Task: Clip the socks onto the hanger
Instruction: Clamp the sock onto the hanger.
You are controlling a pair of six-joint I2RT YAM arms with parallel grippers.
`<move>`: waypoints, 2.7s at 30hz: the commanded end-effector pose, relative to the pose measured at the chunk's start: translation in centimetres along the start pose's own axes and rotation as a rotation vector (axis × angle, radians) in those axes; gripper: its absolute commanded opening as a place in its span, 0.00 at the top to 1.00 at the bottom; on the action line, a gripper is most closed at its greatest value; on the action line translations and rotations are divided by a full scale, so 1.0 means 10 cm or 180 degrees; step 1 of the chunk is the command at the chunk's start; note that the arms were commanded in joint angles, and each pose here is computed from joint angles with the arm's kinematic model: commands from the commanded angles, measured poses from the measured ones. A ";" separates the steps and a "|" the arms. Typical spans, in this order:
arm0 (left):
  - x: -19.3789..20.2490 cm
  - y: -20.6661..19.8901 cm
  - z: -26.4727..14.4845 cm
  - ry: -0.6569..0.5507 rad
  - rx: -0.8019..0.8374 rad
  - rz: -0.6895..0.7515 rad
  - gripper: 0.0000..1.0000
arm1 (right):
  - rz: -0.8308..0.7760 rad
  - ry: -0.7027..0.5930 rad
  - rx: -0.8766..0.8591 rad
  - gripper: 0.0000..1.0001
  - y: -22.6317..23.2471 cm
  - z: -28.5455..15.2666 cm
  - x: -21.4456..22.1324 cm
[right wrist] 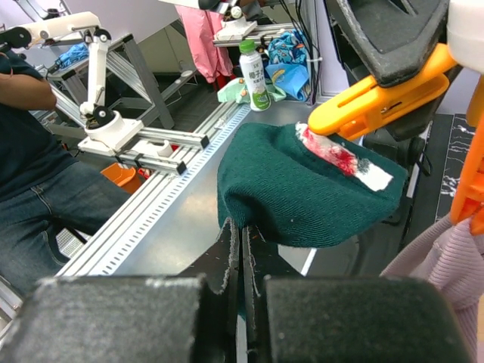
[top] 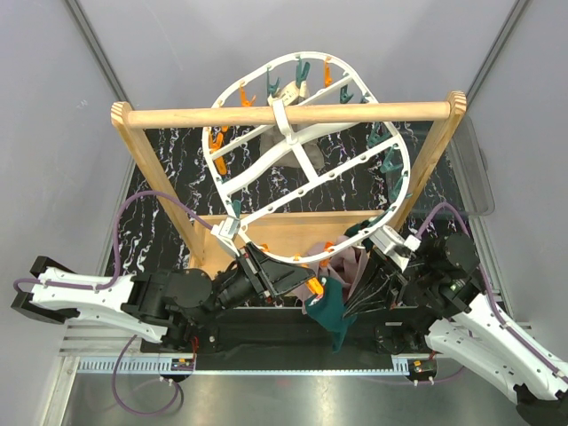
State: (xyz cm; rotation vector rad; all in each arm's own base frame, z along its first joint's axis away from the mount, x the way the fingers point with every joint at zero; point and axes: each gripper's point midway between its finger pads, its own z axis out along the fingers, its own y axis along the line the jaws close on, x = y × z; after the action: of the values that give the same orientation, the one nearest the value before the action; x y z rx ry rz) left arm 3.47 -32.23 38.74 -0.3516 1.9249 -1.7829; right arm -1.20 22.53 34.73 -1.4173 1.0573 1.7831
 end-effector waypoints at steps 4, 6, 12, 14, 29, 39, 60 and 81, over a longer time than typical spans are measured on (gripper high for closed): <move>0.00 -0.19 -0.04 0.0047 0.0197 -0.0233 1.00 | -0.0116 -0.0022 0.0032 1.00 -0.08 0.04 -0.10; -0.01 -0.18 -0.04 0.0044 0.0188 -0.0227 1.00 | -0.0122 -0.0011 0.0021 1.00 -0.09 0.04 -0.11; -0.02 -0.11 -0.03 0.0014 0.0117 -0.0182 1.00 | -0.0423 -0.0123 -0.0020 1.00 0.12 0.04 -0.34; -0.01 -0.09 -0.03 0.0023 0.0095 -0.0178 1.00 | -0.0438 -0.0151 -0.0042 1.00 0.15 0.04 -0.38; -0.03 -0.13 -0.04 0.0007 0.0128 -0.0156 1.00 | -0.0318 -0.0117 -0.0039 1.00 -0.07 0.08 -0.28; -0.06 -0.08 -0.07 -0.0013 0.0136 -0.0200 0.65 | -0.0241 -0.0096 0.0009 1.00 -0.12 0.08 -0.22; -0.16 0.21 -0.18 -0.0092 0.0041 -0.0256 0.11 | 0.0013 -0.0088 0.0436 0.71 -0.55 0.09 0.00; -0.34 0.77 -0.51 -0.0043 -0.0220 0.0304 0.01 | 0.0367 -0.0020 0.1035 0.15 -0.88 0.00 0.25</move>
State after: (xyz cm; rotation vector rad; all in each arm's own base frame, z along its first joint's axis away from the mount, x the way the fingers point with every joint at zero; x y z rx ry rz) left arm 4.50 -26.27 31.59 -0.3466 1.9929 -1.6838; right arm 5.27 26.86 30.34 -1.2086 1.3578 1.6540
